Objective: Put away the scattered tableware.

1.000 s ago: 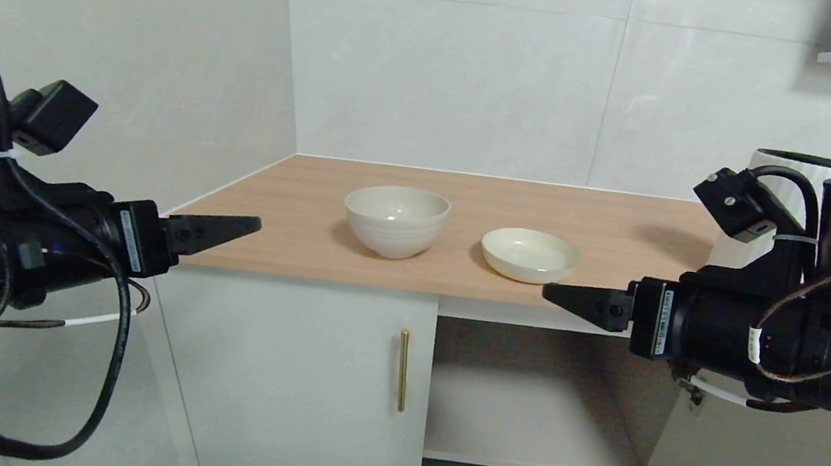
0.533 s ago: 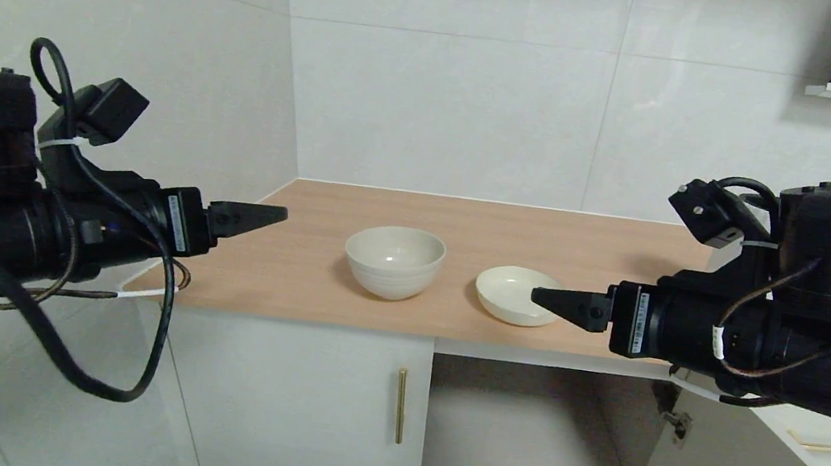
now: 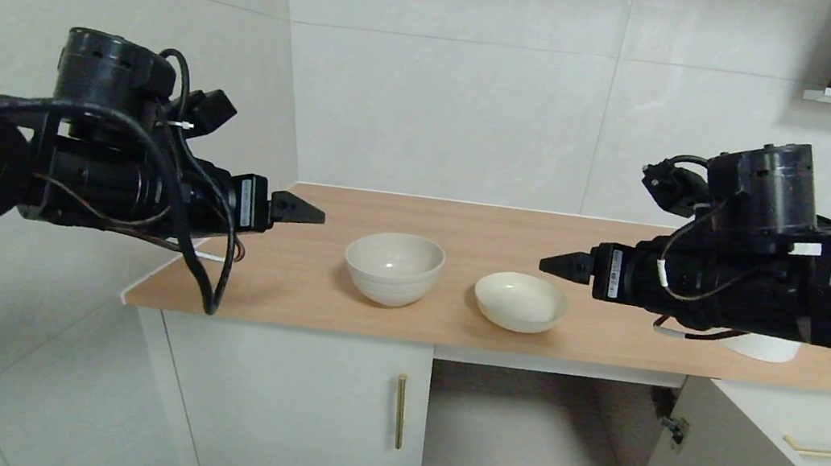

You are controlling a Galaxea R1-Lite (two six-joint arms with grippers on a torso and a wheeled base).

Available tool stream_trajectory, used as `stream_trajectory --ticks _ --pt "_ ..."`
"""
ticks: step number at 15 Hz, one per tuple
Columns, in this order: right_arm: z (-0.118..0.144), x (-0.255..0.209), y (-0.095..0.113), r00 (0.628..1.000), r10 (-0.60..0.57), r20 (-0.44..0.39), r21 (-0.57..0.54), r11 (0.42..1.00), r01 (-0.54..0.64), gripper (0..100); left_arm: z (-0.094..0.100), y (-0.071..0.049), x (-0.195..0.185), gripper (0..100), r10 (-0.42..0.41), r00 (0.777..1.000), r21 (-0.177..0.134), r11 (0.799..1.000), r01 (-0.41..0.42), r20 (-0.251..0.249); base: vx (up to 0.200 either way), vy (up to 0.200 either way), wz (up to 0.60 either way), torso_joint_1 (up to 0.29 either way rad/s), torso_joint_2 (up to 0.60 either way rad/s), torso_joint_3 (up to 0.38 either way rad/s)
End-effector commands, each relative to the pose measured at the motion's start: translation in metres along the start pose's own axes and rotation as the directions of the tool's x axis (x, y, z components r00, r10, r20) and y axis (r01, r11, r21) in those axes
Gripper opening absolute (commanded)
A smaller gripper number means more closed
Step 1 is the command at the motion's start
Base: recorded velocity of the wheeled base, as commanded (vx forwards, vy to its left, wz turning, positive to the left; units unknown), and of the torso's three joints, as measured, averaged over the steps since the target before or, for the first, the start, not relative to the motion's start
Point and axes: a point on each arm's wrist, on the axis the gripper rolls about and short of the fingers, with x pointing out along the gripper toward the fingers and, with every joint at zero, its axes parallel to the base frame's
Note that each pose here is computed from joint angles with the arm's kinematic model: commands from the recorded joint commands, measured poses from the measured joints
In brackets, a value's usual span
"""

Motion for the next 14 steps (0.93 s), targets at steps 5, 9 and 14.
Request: stream_trajectory --ticks 5,9,14 --pt "-0.001 0.056 -0.009 0.98 -0.188 -0.071 0.101 0.976 0.195 100 -0.009 -0.034 0.086 100 0.25 0.966 -0.109 0.961 -0.256 -0.061 0.0 0.0 0.0 0.0 0.0 0.0" --pt "-0.005 0.062 -0.011 0.974 -0.214 -0.07 0.098 0.97 0.221 100 -0.027 -0.033 0.138 100 0.3 0.954 -0.106 0.949 -0.298 0.011 0.0 0.0 0.0 0.0 0.0 0.0" --pt "-0.012 0.072 -0.014 0.963 -0.255 -0.087 0.089 0.961 0.262 100 -0.032 -0.027 0.154 100 0.301 0.953 -0.112 0.948 -0.297 0.023 0.0 0.0 0.0 0.0 0.0 0.0"
